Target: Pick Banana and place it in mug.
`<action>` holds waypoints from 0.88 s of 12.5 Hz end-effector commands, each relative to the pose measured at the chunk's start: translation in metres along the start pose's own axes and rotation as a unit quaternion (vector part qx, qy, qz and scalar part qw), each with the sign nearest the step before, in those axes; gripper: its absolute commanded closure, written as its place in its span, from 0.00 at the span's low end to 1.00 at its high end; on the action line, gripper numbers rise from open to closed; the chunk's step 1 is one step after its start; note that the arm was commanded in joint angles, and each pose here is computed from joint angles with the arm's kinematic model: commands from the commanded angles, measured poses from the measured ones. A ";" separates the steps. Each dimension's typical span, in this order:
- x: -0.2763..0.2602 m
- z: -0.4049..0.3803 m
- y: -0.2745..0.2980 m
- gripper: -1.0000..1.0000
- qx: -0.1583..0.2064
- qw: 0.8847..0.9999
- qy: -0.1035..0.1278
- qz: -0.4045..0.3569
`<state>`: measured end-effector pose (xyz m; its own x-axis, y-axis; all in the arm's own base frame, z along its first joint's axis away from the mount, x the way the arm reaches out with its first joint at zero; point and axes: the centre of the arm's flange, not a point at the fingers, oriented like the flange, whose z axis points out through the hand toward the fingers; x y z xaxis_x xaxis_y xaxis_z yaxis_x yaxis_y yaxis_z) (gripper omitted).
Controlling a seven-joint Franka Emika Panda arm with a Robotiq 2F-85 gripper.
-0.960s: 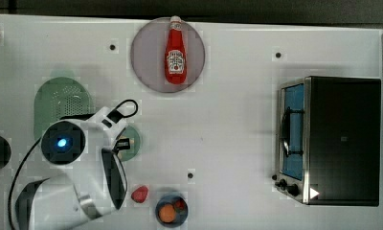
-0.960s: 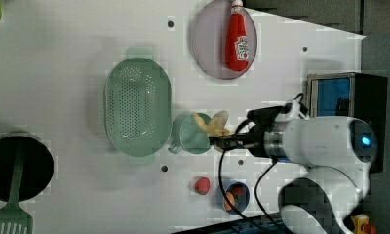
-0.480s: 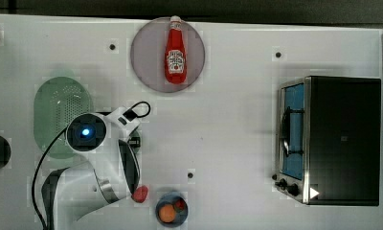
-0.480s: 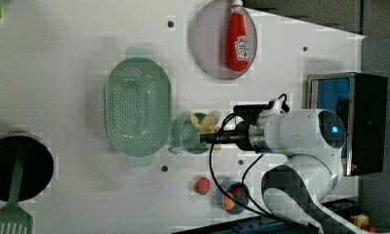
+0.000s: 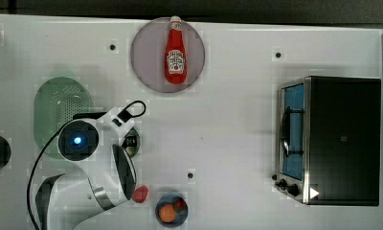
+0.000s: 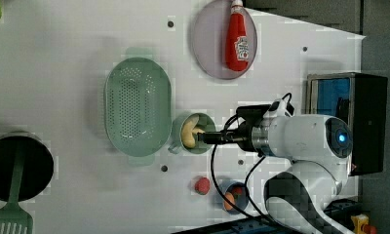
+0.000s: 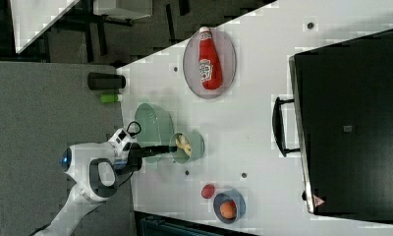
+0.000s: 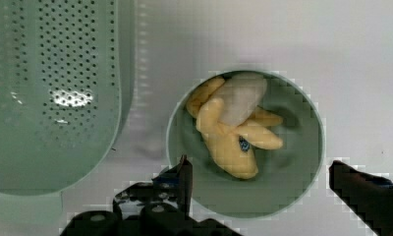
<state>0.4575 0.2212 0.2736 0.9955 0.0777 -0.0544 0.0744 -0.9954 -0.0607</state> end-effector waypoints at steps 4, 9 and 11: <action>0.025 -0.157 0.071 0.00 -0.011 0.989 0.103 0.107; -0.006 -0.260 0.177 0.00 -0.015 0.973 0.081 0.214; -0.011 -0.290 0.216 0.00 -0.008 0.964 0.097 0.249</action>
<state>0.4762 -0.0070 0.5798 0.9086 -0.3541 0.2215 -0.3477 -0.9351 -0.0686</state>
